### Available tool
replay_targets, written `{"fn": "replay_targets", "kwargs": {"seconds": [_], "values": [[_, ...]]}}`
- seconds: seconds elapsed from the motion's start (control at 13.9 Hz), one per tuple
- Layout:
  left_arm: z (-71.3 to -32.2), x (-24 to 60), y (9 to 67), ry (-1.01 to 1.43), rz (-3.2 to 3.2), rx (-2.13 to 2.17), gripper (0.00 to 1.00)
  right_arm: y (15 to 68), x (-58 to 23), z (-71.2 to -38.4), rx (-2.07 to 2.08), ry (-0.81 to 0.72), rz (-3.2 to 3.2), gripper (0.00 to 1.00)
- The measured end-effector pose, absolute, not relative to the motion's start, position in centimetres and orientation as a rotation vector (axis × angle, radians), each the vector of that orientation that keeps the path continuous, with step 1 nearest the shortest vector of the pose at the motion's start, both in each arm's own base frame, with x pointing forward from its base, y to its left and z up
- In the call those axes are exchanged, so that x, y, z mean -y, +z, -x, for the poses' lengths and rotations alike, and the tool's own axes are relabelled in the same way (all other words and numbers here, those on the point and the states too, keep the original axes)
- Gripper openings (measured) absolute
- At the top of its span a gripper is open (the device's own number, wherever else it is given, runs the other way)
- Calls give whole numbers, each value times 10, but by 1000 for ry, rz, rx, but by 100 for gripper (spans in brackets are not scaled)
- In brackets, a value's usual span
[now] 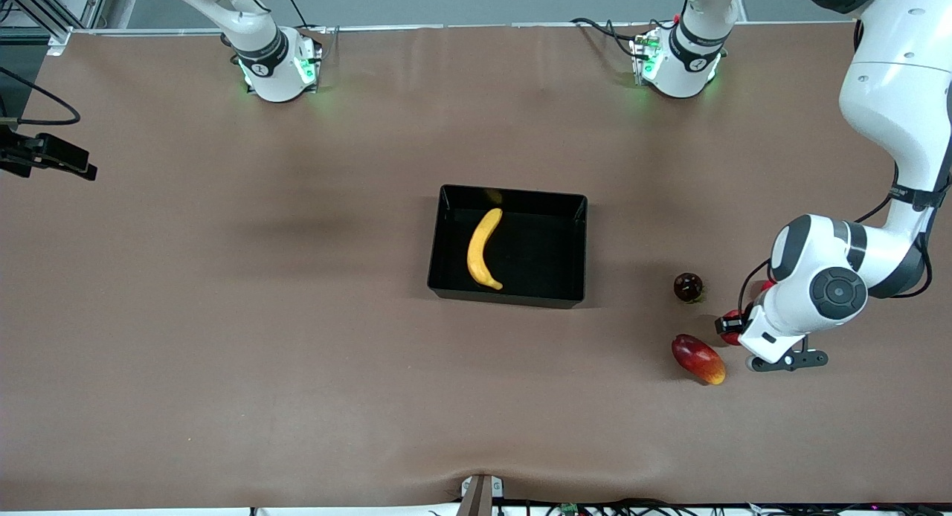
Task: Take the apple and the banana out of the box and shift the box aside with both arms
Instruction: 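Carry the apple out with the left gripper and set it beside the mango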
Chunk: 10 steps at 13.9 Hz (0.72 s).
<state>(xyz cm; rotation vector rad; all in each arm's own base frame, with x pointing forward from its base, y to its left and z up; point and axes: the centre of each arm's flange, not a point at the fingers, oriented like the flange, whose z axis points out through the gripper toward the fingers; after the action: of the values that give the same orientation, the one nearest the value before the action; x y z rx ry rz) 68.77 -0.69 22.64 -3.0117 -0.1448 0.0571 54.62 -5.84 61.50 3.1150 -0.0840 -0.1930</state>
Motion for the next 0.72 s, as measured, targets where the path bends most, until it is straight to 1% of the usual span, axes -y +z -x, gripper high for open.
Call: {"fn": "replay_targets", "kwargs": {"seconds": [0.14, 0.43, 0.5, 0.58, 0.72], "values": [[-687, 2, 216, 68, 3019, 153, 69, 614, 59, -547, 86, -196, -3115, 100], [-687, 2, 216, 66, 3021, 154, 69, 614, 60, -547, 87, -197, -3115, 100], [-687, 1, 214, 69, 3021, 155, 74, 614, 60, -547, 88, -197, -3115, 100], [-686, 1, 212, 74, 3020, 156, 85, 614, 60, -547, 88, -197, -3115, 100], [-687, 1, 214, 67, 3023, 156, 100, 614, 60, -547, 88, -197, -3115, 100]]}}
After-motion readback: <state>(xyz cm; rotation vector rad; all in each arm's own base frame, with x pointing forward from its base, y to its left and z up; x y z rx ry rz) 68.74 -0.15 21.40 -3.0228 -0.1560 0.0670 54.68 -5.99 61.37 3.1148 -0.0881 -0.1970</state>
